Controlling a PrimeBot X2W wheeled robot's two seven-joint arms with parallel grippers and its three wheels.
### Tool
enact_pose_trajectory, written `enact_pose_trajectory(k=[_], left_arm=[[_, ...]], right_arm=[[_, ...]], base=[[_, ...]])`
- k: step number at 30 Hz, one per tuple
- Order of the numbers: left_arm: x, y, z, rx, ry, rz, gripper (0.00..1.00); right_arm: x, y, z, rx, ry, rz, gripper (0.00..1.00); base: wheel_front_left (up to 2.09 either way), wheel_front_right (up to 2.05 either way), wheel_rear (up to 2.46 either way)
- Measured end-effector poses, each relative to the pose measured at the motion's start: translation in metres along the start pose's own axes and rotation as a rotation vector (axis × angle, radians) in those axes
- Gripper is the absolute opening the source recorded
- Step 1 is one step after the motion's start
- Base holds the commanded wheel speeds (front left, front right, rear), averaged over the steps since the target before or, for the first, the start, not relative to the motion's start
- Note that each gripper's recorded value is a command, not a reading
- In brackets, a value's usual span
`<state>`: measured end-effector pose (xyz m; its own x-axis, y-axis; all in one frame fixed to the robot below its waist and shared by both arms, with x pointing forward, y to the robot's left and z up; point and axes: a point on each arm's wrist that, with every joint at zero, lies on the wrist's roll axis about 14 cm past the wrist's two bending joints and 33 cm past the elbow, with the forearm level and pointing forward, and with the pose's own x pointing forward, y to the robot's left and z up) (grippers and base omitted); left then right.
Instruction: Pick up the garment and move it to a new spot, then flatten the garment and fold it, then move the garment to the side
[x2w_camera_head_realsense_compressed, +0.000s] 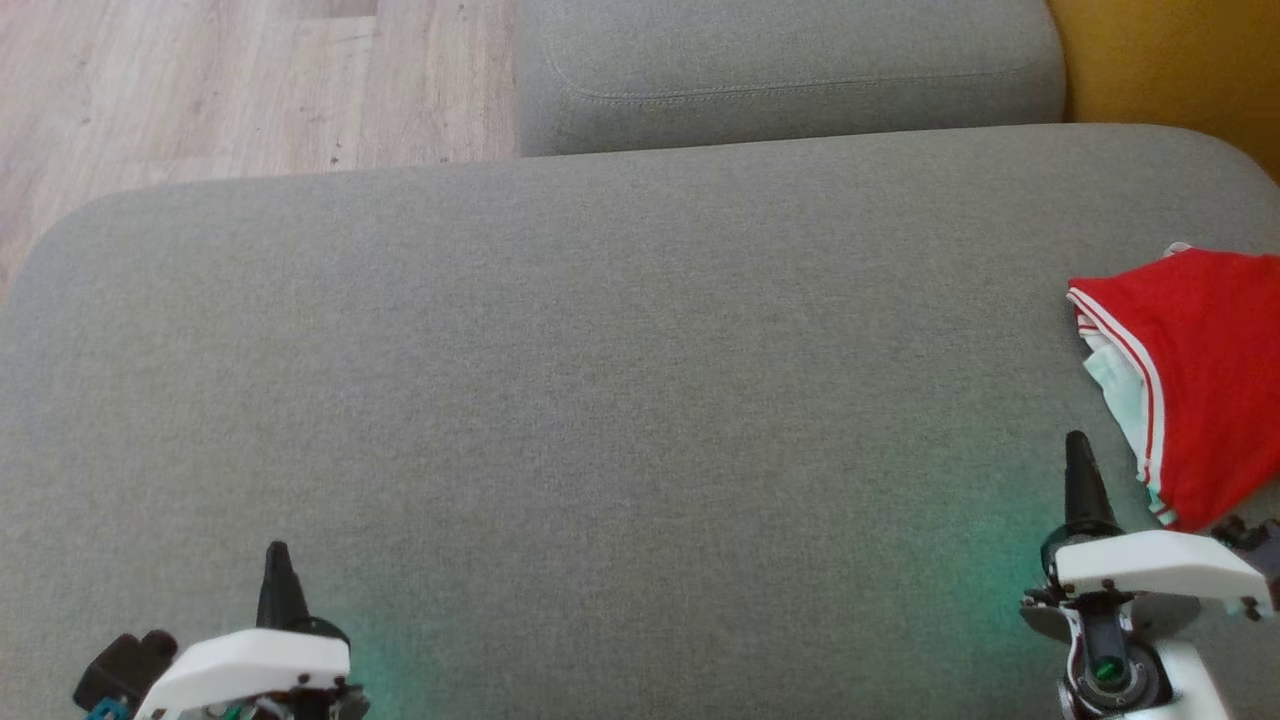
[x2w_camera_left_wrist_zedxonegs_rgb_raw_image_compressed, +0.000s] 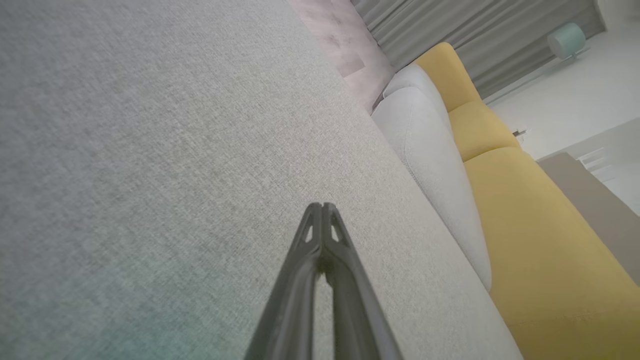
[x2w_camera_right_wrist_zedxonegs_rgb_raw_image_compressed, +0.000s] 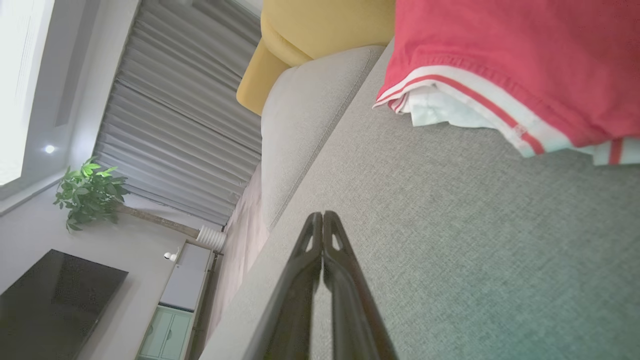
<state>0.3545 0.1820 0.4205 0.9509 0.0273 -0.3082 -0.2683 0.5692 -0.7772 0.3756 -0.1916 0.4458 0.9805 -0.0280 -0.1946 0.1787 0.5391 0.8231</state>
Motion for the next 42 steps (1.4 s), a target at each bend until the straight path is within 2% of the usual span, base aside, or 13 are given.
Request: enact_pose_trajectory(k=[26, 42], left_arm=[[0.001, -0.015, 0.012, -0.293, 0.002, -0.071, 0.00], [0.002, -0.033, 0.028, -0.487, -0.007, -0.160, 0.00]], right_arm=[[0.001, 0.012, 0.016, 0.276, -0.021, 0.045, 0.00], [-0.002, 0.017, 0.025, 0.462, -0.028, 0.080, 0.00]], base=[[0.00, 0.00, 0.00], [0.00, 0.00, 0.00]])
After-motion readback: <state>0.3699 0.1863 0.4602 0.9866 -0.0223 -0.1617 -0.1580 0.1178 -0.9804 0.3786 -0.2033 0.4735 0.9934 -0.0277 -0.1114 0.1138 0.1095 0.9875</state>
